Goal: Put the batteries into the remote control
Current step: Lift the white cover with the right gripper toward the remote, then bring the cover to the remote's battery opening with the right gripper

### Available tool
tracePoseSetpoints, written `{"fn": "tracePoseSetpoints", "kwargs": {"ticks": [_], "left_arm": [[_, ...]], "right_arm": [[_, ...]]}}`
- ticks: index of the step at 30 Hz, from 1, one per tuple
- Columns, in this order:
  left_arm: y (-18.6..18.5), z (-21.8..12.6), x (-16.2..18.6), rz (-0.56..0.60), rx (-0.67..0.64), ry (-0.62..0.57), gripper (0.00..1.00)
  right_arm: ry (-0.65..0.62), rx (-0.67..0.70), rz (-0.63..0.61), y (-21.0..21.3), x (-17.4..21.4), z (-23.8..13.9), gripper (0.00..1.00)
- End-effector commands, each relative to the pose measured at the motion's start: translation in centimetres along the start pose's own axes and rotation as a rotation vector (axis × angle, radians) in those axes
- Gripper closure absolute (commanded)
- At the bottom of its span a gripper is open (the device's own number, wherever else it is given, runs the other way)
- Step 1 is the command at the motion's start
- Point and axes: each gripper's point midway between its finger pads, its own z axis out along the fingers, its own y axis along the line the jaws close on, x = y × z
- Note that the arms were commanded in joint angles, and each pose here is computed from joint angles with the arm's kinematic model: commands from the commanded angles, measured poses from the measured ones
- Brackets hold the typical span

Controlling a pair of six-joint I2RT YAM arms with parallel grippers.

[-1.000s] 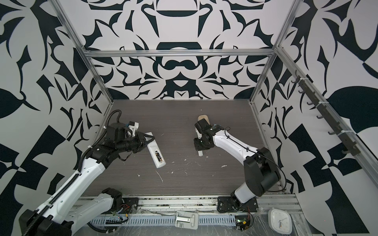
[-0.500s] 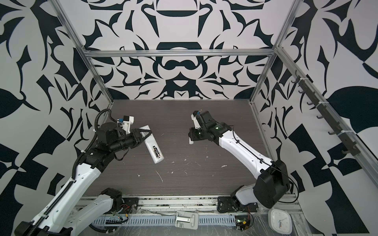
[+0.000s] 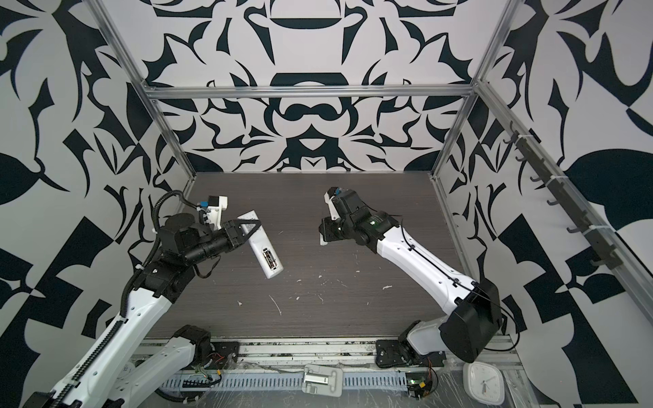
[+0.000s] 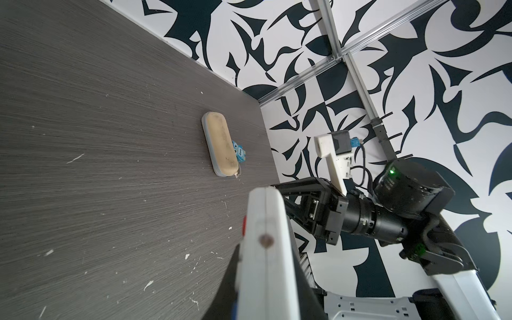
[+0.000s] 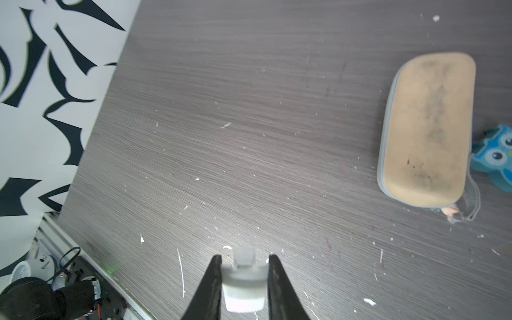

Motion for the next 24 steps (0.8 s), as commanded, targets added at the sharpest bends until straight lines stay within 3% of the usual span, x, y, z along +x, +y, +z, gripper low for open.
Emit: {"fn": "tracePoseSetpoints", "kwargs": {"ticks": [1,11,24], "left_arm": [[-1.0,-0.1,-0.6,0.036,0.04,-0.019,1.0],[-0.2,-0.4,-0.7,0.023,0.003,-0.046,1.0],[-0.3,-0.7,-1.4,0.026,-0.013,-0.082,1.0]], "right_arm": [[-0.15,-0.064,-0.007,2.8,-3.4,-3.5,1.0],[-0.253,-0.234,-0.099,9.4,-5.2,-6.2,1.0],[-0.248,-0.296,-0.225,14.5,-4.5,-6.8,1.0]]}}
